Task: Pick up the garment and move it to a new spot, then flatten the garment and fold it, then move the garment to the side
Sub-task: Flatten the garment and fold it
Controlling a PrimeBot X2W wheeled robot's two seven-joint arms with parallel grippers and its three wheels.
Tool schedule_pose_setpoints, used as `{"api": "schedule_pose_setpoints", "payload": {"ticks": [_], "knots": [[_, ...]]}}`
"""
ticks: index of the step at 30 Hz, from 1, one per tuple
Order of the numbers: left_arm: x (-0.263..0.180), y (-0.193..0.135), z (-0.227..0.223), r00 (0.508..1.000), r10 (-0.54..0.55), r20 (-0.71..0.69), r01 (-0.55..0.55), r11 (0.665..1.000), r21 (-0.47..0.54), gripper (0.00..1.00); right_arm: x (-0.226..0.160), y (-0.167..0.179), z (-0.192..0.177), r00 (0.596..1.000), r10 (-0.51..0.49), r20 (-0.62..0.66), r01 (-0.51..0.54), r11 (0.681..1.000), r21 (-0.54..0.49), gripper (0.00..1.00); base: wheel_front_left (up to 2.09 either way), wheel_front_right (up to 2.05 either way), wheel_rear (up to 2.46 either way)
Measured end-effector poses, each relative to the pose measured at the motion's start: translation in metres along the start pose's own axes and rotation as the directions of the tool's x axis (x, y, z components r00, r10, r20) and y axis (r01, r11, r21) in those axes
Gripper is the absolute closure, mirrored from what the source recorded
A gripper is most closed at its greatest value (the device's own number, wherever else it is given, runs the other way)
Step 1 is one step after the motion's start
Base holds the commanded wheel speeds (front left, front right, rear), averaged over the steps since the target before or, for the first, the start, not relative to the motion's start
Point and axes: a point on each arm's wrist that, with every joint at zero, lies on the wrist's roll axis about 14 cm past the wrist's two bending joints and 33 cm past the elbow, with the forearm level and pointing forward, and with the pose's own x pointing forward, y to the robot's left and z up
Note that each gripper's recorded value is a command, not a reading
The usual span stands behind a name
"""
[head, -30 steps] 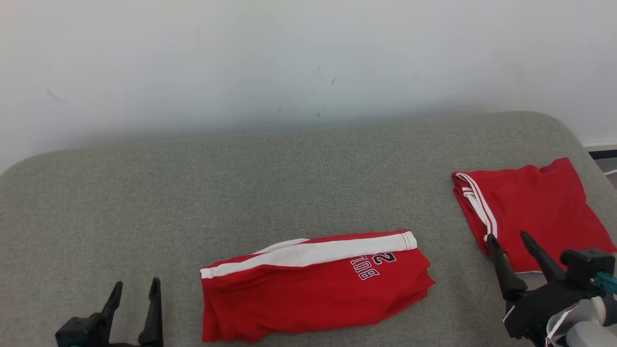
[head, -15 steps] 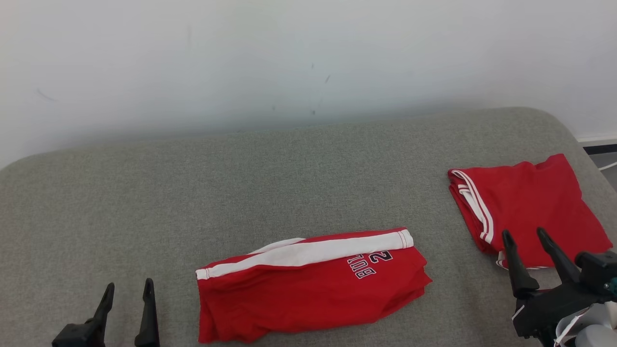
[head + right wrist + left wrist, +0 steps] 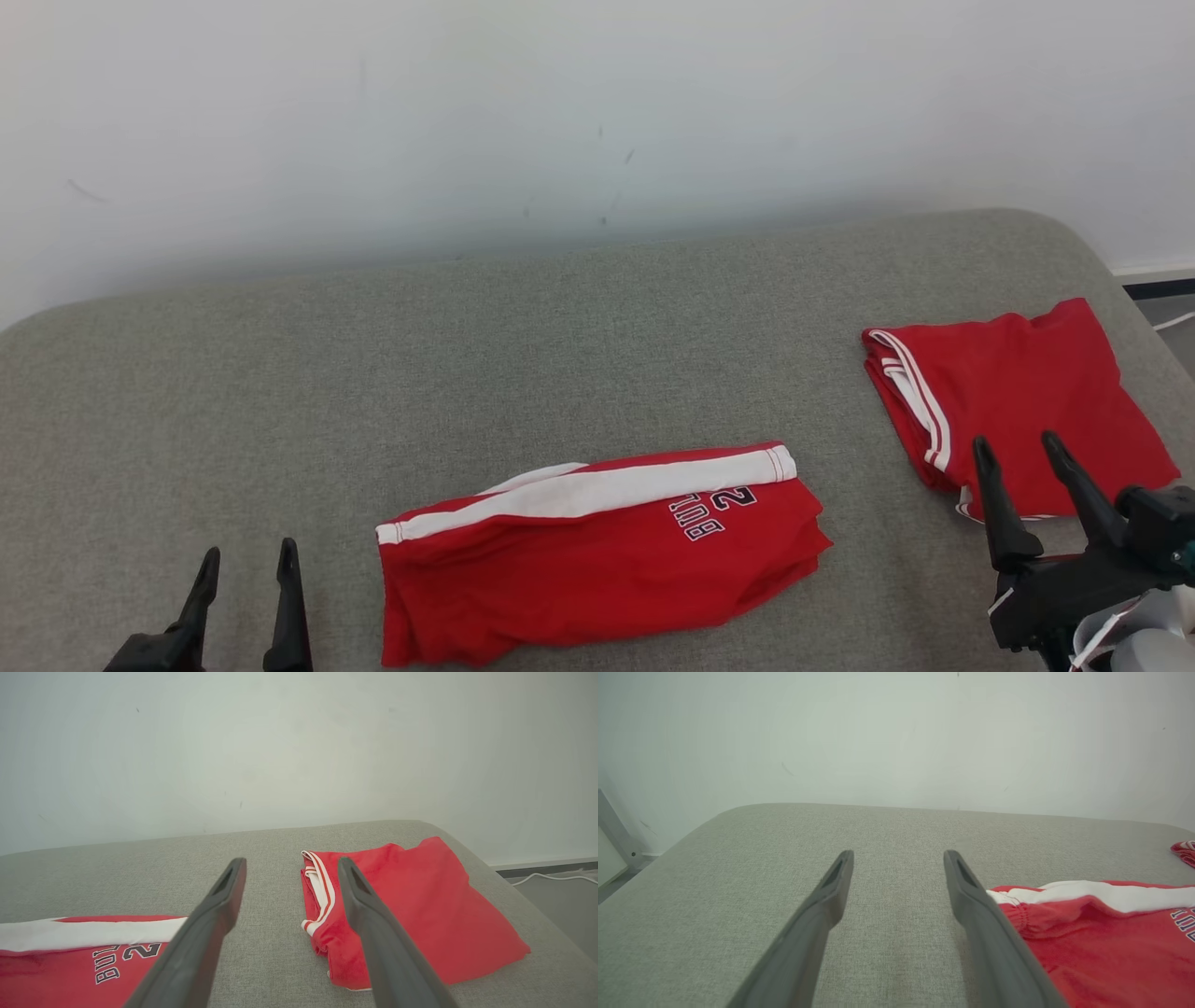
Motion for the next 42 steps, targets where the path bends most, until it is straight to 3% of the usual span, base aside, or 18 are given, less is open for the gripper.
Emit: {"api": "schedule_pose_setpoints", "payload": {"ticks": [29,34,42], "knots": [[-0.005,0.001,0.01,0.999,0.016,0.033,-0.017,0.999,0.034,0.0,-0.005,0.003,0.004,0.999,-0.003,0.032,0.004,1.0,-0.007,0.0,0.0,0.0,0.0],[-0.007,-0.003,0.011,1.0,0.008,0.028,-0.009,0.999,0.033,0.0,-0.005,0.017,-0.006,0.999,0.041,0.006,-0.041,0.999,0.025,0.0,0.0,0.0,0.0],[-0.009,0.004,0.01,0.999,0.026,0.022,-0.027,0.998,0.049,0.0,0.004,0.054,-0.036,0.974,0.171,-0.146,-0.162,0.984,0.072,0.0,0.0,0.0,0.0]]}}
